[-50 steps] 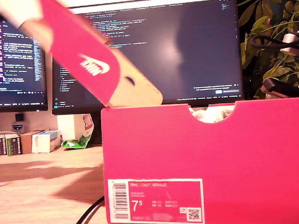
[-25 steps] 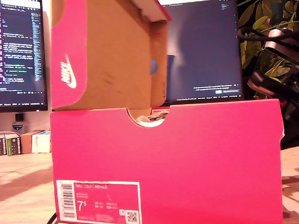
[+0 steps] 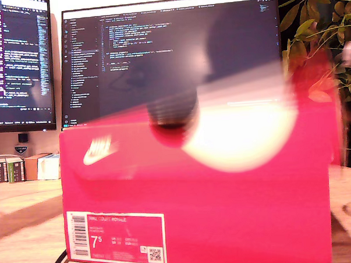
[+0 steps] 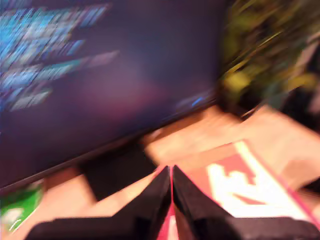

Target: Close the red shoebox by pushing the lid with your left arm and holding the box in place with your right arm

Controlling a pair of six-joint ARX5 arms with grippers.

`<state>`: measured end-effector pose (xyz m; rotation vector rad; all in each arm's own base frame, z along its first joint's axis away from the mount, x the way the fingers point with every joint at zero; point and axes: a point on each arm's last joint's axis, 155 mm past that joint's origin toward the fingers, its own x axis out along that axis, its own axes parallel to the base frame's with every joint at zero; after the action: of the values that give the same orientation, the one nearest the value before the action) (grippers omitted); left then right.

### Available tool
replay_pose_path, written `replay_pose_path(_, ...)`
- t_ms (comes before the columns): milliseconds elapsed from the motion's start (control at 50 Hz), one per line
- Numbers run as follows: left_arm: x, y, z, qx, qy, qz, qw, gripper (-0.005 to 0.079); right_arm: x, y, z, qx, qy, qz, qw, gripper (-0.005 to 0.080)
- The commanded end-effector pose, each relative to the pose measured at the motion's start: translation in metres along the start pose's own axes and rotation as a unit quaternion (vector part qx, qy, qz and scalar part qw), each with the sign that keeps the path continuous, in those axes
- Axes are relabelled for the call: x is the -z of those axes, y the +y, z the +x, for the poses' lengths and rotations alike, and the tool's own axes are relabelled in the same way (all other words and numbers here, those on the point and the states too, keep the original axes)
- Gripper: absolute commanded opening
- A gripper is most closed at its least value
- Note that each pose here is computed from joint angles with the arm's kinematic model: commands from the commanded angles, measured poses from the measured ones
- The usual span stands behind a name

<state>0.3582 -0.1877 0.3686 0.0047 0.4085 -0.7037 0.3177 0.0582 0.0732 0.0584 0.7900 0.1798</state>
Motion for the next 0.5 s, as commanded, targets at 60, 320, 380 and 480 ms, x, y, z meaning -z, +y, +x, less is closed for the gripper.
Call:
replay_pose_path(60,-0.005,0.007,-0.009,-0.028,-0.011,0.021,0.999,-0.0019,-0.042,0.002,-0.026,0.0,-0.071,-0.006,0.997,-0.0012)
replay_pose_path(320,0.008,0.031,-0.042,-0.089,-0.012,0.021,0.996,-0.0019,-0.068,0.014,-0.06,-0.019,-0.138,-0.01,0.99,-0.0012)
replay_pose_path(380,0.016,0.033,-0.046,-0.093,-0.012,0.018,0.995,-0.0019,-0.065,0.027,-0.06,-0.05,-0.133,-0.013,0.99,-0.0012)
replay_pose_path(480,0.027,0.035,-0.051,-0.099,-0.01,0.014,0.995,-0.0019,-0.059,0.044,-0.057,-0.085,-0.12,-0.021,0.989,-0.0012)
